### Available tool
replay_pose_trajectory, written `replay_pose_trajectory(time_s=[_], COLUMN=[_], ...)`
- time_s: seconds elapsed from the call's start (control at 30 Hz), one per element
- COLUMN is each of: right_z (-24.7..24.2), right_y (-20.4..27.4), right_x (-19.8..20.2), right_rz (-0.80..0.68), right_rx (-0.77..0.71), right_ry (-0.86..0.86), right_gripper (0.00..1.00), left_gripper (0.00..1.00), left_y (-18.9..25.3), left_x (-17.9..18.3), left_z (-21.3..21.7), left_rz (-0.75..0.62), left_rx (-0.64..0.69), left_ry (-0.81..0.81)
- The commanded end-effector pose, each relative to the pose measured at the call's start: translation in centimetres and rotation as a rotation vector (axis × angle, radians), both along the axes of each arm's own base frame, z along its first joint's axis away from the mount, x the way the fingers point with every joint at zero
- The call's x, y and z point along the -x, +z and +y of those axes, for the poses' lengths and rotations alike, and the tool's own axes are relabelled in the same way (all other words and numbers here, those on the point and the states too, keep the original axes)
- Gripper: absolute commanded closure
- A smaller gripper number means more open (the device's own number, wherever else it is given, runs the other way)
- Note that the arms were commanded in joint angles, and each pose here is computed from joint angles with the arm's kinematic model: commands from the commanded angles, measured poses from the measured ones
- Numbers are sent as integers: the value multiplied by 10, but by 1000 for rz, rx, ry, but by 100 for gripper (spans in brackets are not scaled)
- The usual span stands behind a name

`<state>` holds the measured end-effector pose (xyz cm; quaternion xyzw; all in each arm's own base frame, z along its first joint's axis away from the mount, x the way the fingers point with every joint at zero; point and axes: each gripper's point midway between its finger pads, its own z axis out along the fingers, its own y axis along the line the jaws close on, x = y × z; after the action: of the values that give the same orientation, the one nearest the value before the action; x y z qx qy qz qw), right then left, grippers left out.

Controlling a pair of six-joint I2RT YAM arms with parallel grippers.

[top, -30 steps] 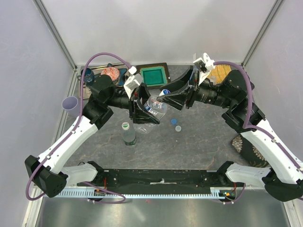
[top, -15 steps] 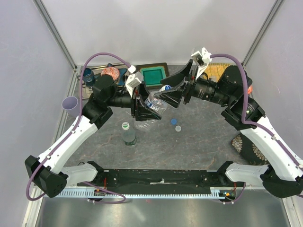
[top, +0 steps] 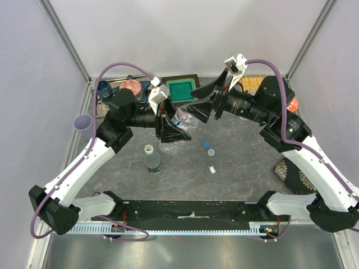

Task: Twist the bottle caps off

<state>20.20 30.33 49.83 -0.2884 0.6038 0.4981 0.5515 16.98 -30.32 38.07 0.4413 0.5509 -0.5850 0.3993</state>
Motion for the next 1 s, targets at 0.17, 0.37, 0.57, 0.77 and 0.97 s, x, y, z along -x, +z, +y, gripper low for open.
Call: replay_pose_trajectory(time_s=[0.17,0.37,0.57,0.77,0.97], right_z=[-49,-118,-145,-80,-37], right_y=[-18,-67,-125,-98,-69], right_x=[-66,-103,-107,-76,-57], right_rz=[80,174,260,248,253], right_rx=[-8,83,155,12,-64], right_ry=[-470,-904,-1020,-600,-348], right_gripper=[21,22,22,15,5], left_gripper=[48,48,48,48,48], left_y=[-5,-22,-41,-56,-61], left_x=[-24,-39,-50,-58,-50], left_z=[7,16,25,27,19], left_rz=[-72,-66,-62,-58,-38], left_rx=[7,0,-13,-59,-79], left_ry=[186,325,431,462,395])
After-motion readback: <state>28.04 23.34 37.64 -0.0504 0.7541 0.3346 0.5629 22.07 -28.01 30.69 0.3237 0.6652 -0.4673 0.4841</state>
